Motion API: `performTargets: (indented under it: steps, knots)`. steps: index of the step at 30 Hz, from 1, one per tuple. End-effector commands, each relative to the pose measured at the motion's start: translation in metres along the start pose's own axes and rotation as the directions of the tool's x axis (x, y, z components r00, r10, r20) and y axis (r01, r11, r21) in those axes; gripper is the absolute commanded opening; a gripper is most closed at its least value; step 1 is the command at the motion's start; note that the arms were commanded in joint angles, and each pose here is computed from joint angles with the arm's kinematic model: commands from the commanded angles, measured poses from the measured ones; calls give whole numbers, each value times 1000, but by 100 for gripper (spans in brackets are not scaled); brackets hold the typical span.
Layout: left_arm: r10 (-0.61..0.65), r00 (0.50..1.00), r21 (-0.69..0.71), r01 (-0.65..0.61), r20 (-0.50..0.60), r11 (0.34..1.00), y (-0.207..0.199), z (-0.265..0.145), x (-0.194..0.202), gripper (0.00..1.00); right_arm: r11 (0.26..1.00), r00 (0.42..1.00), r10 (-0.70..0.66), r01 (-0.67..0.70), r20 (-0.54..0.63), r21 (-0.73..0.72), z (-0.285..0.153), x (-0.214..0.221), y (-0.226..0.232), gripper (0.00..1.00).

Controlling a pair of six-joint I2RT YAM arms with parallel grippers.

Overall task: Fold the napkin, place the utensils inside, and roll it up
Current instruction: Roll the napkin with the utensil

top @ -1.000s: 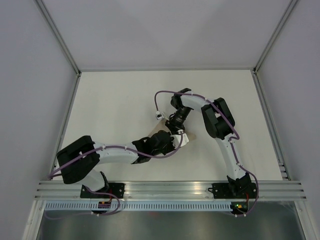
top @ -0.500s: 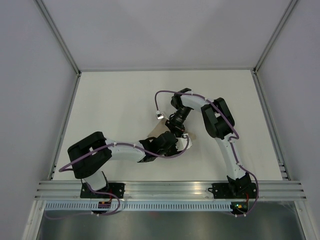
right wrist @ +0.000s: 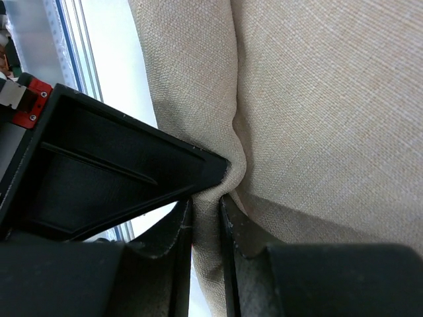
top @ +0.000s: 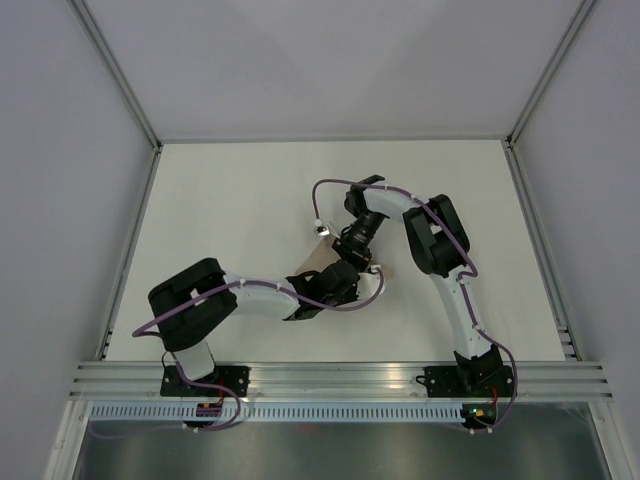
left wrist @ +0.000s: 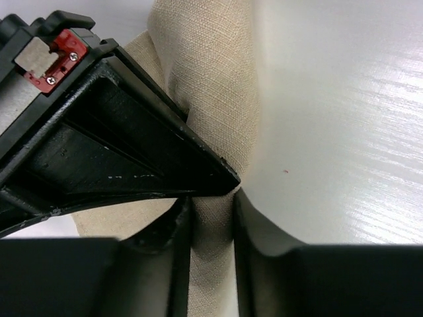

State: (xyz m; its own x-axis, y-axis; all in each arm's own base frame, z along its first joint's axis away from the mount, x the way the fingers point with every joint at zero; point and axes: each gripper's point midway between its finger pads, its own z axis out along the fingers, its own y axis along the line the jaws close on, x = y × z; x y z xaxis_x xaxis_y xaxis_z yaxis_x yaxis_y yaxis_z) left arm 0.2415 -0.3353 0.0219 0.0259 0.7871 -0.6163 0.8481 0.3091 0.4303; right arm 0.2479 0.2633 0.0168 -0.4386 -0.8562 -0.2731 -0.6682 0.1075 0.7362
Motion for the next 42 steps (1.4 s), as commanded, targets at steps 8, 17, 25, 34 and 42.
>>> performTargets:
  steps: [8, 17, 25, 34, 42]
  knots:
    - [-58, 996, 174, 69, -67, 982, -24, 9, 18, 2, 985, 994, -100, 105, -45, 134, 10, 0, -47, 35]
    - [-216, 976, 255, 215, -26, 943, -31, 8, 9, 2, 971, 991, -98, 73, 97, 229, -25, -29, -40, 59]
    - [-345, 939, 264, 335, -10, 904, -37, 5, 14, 2, 957, 932, -71, -37, 355, 287, -84, -54, -37, 62]
    - [-514, 857, 246, 488, 48, 837, -37, 0, 11, 2, 937, 830, -126, -80, 542, 340, -156, -58, -30, 62]
    - [-653, 757, 287, 622, 20, 729, -48, -6, 34, 2, 866, 806, -379, 135, 455, 481, -169, -25, -1, 62]
